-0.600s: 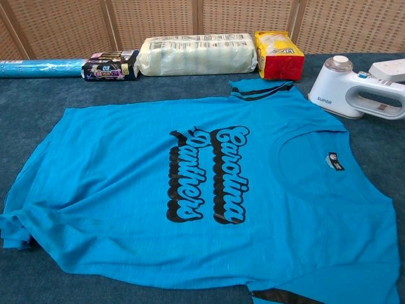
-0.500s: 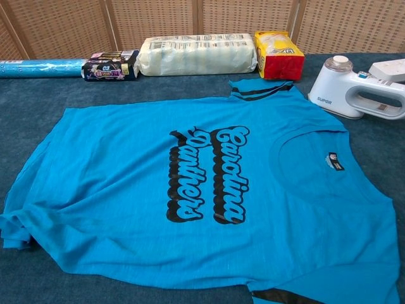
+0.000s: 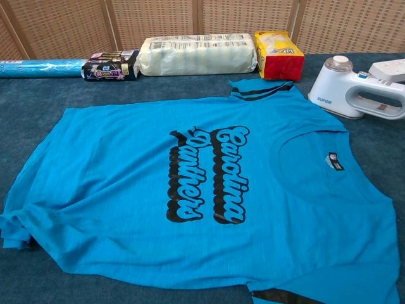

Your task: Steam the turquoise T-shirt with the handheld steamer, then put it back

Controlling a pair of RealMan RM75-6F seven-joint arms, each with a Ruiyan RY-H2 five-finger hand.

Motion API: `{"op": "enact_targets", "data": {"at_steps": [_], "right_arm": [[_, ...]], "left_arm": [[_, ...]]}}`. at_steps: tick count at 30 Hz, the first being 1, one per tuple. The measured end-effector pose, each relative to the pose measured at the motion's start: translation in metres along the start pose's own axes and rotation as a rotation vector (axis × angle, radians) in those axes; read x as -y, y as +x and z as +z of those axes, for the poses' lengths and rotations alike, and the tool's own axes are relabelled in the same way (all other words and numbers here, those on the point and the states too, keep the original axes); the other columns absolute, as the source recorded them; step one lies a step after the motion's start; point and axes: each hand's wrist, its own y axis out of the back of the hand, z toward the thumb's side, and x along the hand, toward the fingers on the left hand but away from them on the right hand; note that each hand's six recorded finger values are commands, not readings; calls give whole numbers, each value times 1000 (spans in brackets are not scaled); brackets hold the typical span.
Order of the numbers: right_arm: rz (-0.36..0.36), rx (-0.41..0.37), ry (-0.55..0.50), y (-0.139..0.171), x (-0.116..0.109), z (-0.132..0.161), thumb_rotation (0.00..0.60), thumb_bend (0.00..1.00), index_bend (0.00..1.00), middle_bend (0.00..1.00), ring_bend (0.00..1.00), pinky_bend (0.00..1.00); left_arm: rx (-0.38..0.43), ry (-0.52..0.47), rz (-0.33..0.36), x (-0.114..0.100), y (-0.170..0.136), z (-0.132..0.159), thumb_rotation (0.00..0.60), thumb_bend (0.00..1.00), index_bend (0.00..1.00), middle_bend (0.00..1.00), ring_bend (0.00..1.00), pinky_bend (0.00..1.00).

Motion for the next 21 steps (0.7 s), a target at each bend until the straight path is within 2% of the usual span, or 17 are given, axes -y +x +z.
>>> {"op": "enact_targets", "data": {"at_steps": [8, 21], "right_arm": [[-12, 6, -2, 3, -5, -3, 600, 293, 438, 483, 463, 355], [-20, 35, -3, 10, -9, -9, 600, 293, 438, 483, 466, 356]], "left_arm": [[96, 33, -69, 10, 13, 24, 600, 183, 292, 341, 225, 293], [331, 61, -188, 44, 59, 97, 600, 222, 292, 341, 224, 294]]}}
